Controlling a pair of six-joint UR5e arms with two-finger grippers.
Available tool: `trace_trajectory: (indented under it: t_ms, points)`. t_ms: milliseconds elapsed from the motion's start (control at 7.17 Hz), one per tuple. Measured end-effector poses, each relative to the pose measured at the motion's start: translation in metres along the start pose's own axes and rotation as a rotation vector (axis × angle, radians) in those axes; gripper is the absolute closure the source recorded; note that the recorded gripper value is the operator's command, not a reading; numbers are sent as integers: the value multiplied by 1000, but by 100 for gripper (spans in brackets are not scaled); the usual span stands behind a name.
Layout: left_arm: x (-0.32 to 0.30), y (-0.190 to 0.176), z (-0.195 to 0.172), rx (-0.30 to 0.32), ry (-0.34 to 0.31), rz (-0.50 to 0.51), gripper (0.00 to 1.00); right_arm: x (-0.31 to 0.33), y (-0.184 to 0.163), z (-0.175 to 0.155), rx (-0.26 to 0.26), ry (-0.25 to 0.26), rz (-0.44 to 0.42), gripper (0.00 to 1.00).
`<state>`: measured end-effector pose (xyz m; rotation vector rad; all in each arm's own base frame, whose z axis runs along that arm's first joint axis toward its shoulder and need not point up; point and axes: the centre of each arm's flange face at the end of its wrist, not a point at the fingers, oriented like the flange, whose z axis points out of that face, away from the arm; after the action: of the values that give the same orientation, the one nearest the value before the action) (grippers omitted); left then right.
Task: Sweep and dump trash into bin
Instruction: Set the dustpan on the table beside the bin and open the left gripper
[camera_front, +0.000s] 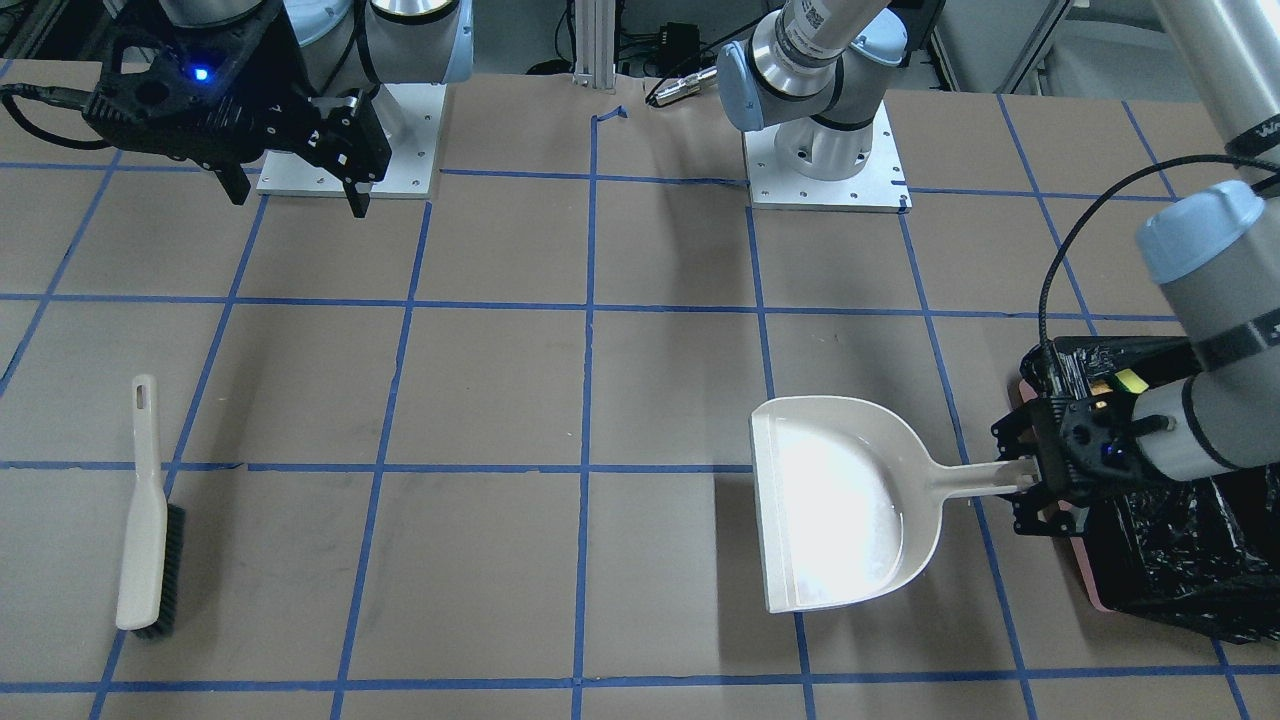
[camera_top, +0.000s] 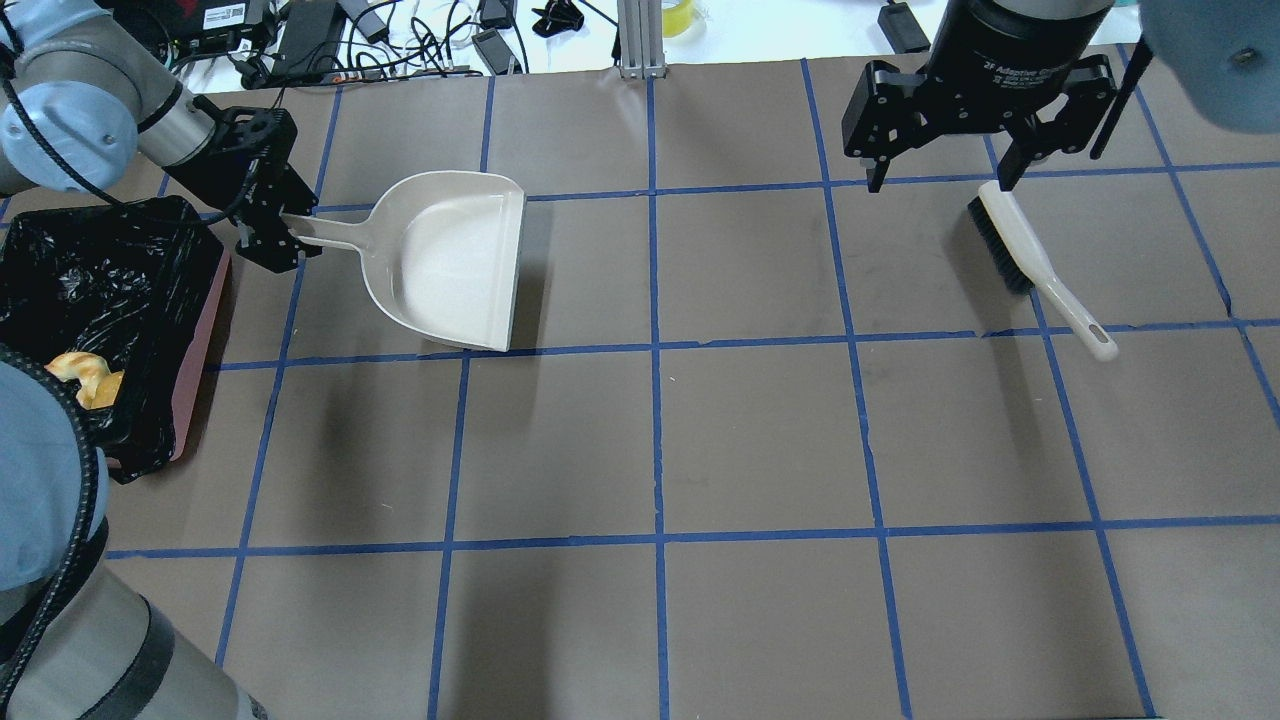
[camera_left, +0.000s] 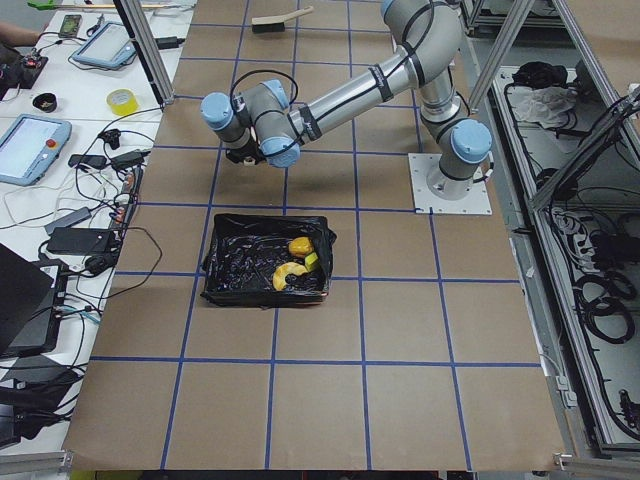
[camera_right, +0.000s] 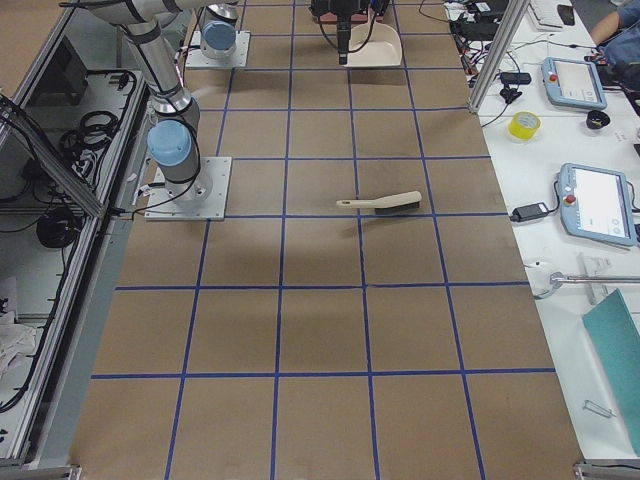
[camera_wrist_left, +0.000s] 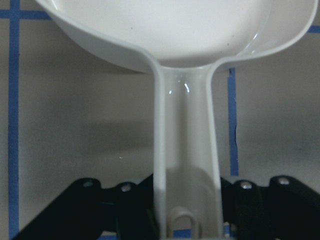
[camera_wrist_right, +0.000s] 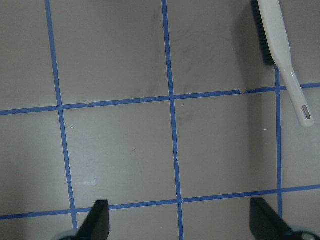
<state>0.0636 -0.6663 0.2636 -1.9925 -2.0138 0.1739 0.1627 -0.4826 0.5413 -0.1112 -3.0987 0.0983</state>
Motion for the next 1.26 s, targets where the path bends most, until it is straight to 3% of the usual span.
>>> trace_trajectory:
  t_ms: [558,698,837,977,1256]
  points:
    - [-14,8,30,-38,17,19,100,1,0,3,1,0,-1,0]
    - [-15,9,31,-45,17,19,76,1,0,3,0,-1,0,0]
    - [-15,10,32,-48,18,18,45,1,1,3,-1,-2,0,0]
    - [-15,11,34,-48,20,17,26,1,1,3,-1,-3,0,0]
    - [-15,10,32,-51,17,13,22,0,1,4,-2,-5,-1,0]
